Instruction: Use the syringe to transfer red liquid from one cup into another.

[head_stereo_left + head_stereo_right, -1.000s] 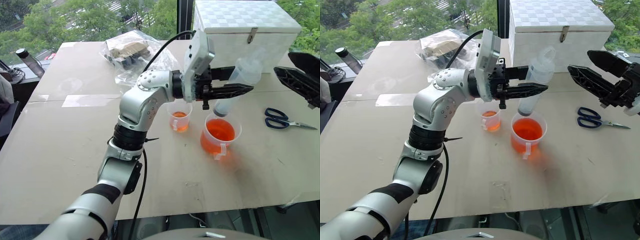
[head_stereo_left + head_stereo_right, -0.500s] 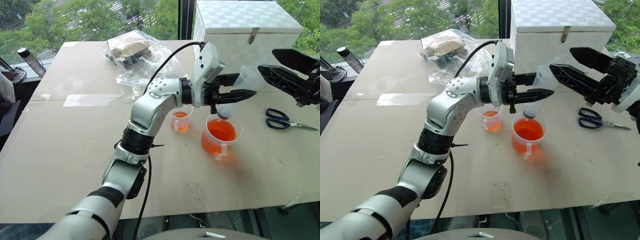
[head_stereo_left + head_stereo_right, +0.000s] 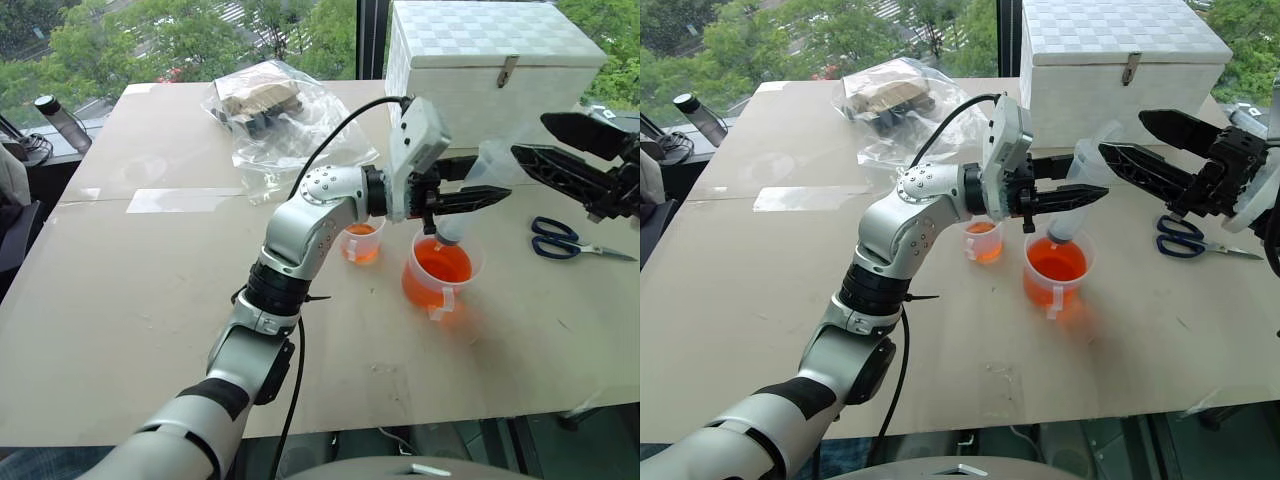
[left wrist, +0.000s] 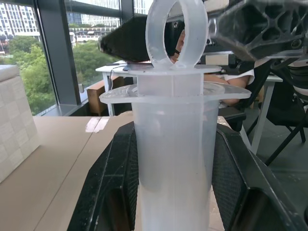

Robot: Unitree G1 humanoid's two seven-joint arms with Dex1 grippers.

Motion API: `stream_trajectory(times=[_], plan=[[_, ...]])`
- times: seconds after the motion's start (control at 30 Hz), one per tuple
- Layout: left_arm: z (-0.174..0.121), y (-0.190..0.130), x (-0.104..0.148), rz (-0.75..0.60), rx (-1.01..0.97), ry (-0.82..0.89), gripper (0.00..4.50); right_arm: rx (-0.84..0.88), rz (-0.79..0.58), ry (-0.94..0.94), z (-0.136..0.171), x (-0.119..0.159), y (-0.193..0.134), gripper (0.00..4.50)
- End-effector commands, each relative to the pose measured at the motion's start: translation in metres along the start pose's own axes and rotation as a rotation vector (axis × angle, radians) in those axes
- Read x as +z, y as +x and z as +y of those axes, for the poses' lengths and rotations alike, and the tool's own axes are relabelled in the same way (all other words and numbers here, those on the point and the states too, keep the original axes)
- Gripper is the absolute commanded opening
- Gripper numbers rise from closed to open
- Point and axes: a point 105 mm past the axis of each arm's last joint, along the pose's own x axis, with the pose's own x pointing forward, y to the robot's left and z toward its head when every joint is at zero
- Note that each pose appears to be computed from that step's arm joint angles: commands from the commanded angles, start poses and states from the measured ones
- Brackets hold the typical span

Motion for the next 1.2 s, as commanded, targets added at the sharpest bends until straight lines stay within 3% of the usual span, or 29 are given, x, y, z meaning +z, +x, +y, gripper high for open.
stream_trajectory(times=[0.03,0.23,0.27,0.33,0.57,0.6,1.2], plan=[[-0.007,0.003,0.014,-0.033,-0.026,0.050,1.46,-0.015,-0.015,-0.051,0.000,0.010,-0.006,4.50],[-0.011,0.005,0.011,-0.025,-0.039,0.047,1.46,-0.018,-0.037,-0.059,0.001,0.013,0.004,4.50],[-0.012,0.005,0.011,-0.025,-0.040,0.045,1.46,-0.020,-0.034,-0.061,0.001,0.012,0.004,4.25],[-0.013,0.005,0.010,-0.021,-0.043,0.045,1.46,-0.029,-0.029,-0.064,-0.001,0.011,0.004,3.68],[-0.017,0.008,0.006,-0.014,-0.041,0.034,1.46,-0.002,-0.028,-0.051,0.008,0.010,0.009,0.21],[-0.017,0.008,0.005,-0.014,-0.040,0.032,1.46,0.001,-0.022,-0.045,0.009,0.009,0.009,0.04],[-0.017,0.011,-0.013,-0.028,0.007,-0.012,1.46,0.004,-0.013,-0.015,0.014,0.004,0.013,0.04]])
